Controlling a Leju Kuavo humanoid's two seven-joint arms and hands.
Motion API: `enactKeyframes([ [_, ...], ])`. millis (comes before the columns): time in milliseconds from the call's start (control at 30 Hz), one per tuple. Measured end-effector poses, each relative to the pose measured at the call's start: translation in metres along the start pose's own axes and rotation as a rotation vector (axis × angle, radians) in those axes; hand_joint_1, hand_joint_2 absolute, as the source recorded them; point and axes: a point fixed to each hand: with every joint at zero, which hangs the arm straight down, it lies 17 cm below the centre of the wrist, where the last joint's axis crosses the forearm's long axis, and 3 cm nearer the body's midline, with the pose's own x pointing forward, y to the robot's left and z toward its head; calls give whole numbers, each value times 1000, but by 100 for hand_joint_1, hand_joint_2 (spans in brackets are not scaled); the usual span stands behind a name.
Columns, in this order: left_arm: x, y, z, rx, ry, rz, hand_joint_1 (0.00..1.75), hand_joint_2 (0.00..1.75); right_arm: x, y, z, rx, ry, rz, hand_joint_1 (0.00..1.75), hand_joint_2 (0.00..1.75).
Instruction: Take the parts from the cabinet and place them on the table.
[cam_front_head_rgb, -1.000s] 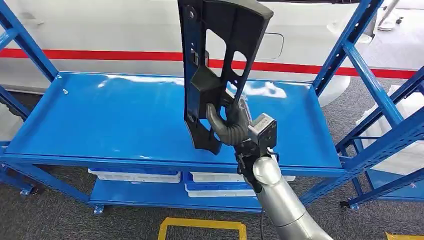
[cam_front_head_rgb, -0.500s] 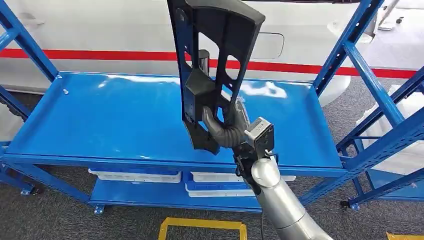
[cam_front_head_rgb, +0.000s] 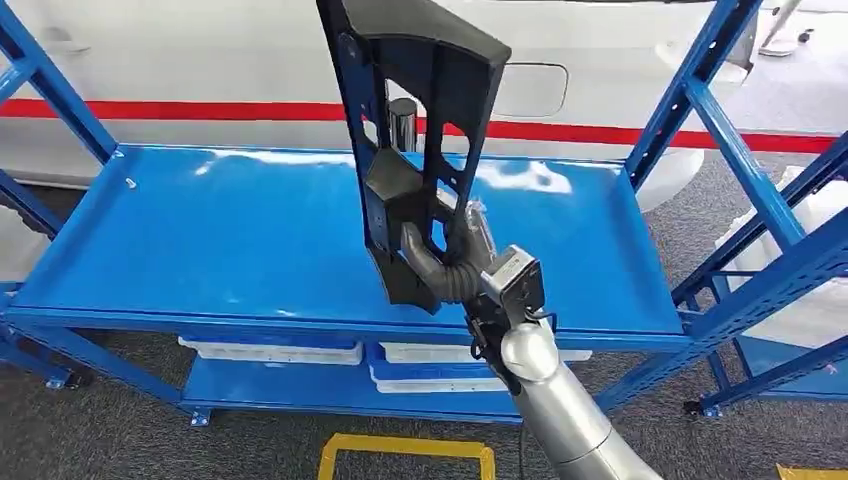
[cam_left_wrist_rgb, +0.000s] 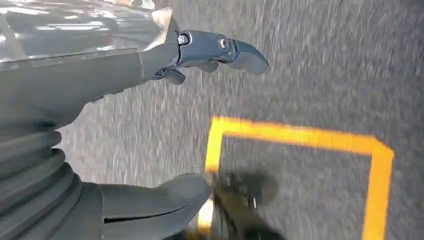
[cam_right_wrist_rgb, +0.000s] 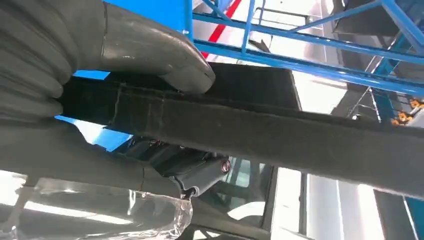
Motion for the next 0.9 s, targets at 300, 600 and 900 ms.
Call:
enactKeyframes([
  [300,-3,-11,4,-106,43,121,0,175,1,8,3,41,-3,-9,175,175],
  [600,-4,-8,3,-96,45,124,0,175,1,11,5,54,-4,-16,175,175],
  [900,0,-9,3,-93,20,114,0,175,-2,11,11,58,-1,-6,175,175],
])
